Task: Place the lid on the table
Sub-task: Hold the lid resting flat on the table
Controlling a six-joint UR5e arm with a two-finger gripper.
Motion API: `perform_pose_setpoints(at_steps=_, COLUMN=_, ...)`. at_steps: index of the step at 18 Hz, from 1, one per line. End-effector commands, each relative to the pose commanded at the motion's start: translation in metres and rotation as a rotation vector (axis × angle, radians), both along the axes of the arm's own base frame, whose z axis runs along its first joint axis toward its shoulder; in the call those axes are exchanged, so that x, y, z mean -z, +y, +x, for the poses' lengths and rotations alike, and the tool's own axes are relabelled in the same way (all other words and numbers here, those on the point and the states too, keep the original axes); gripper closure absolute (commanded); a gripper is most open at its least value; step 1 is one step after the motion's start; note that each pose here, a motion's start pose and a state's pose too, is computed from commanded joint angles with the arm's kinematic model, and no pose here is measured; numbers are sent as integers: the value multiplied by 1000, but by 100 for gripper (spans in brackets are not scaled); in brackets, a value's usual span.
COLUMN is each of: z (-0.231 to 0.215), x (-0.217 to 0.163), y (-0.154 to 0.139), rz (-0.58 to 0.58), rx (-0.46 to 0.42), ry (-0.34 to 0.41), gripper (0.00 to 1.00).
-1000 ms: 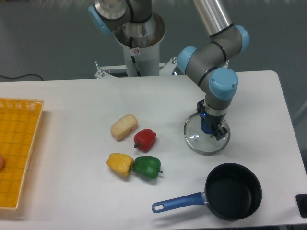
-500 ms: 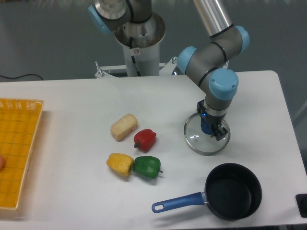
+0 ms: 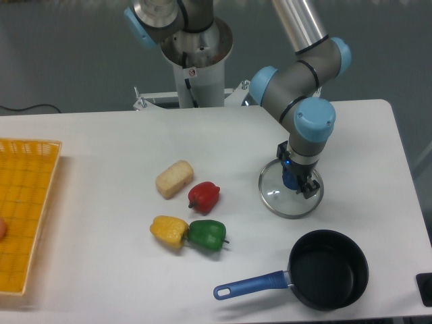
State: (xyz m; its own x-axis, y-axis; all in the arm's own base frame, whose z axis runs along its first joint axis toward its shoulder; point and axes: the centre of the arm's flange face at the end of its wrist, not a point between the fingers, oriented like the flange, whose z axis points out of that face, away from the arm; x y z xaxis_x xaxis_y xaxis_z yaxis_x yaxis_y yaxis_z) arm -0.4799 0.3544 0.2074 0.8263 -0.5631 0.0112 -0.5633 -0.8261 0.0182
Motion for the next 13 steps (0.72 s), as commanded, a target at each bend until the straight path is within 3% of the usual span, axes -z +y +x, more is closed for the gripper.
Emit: perform_pose_setpoints(at_steps=13, z=-1, x=2, y=-1, rz=-1, rx=-2, ry=-3, gripper=28)
